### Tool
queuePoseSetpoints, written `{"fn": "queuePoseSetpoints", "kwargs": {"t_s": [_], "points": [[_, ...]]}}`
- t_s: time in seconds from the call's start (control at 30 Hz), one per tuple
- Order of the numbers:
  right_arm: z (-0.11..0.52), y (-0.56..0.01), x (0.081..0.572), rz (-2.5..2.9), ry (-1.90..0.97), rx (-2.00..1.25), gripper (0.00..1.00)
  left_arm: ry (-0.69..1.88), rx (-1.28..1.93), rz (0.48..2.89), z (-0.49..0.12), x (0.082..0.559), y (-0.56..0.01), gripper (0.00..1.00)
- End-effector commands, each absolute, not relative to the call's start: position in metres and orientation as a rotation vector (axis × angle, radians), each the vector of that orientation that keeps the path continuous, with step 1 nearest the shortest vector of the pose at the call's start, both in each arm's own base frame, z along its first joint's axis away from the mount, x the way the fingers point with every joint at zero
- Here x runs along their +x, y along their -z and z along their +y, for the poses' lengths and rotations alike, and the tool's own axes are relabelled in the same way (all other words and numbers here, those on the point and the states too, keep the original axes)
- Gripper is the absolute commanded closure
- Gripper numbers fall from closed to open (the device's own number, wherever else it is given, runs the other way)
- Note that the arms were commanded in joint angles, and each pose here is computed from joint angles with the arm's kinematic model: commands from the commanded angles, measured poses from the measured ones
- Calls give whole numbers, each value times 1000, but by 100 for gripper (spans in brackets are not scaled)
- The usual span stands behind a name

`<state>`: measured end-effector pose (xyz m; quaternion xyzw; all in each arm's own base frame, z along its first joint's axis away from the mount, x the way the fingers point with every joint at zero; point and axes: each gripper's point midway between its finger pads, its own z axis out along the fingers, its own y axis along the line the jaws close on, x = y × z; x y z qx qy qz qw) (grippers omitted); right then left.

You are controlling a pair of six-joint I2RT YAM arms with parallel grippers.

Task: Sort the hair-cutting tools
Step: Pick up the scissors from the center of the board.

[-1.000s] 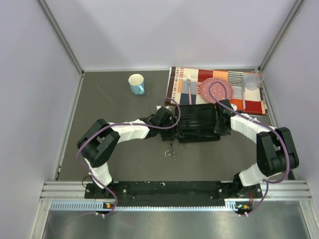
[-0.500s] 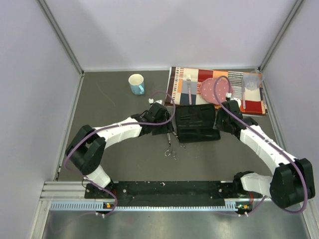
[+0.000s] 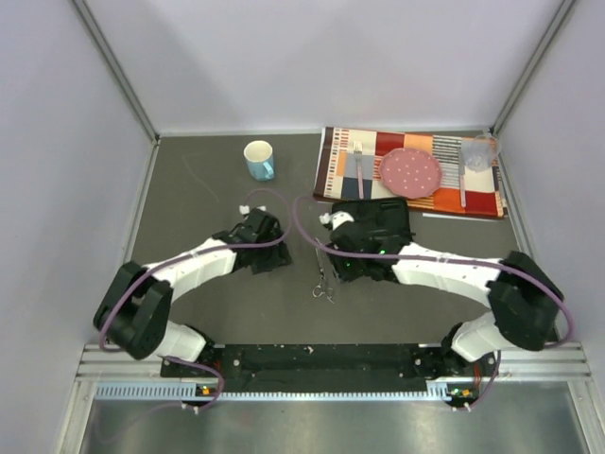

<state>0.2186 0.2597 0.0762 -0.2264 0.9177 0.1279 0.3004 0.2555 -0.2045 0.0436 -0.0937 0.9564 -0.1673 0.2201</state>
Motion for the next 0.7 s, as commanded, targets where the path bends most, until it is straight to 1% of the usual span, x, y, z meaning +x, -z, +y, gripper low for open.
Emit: {"fn": "queuePoseSetpoints", "kwargs": {"t_s": [0.0,0.03,0.1,0.27,0.47,0.57,0.6,0.67], "points": [[301,-77,237,2355,-327,-645,64,536,-344,2590,-178,253,-53,33],[304,-73,237,2361,-311,-652,66,543,-353,2584,-174,252,-53,33],[309,-68,237,2367,-285,-666,67,554,-381,2570,-163,249,-54,33],[319,-50,230,2393,-268,-720,68,605,-417,2551,-151,246,-56,33],[325,-32,220,2415,-236,-784,68,606,-469,2544,-135,248,-52,33],[320,-20,216,2442,-188,-806,72,609,-478,2542,-133,250,-50,33],[320,-19,215,2442,-181,-814,79,613,-475,2541,-133,251,-51,33],[317,-14,212,2451,-146,-840,84,616,-485,2542,-132,252,-50,33]]}}
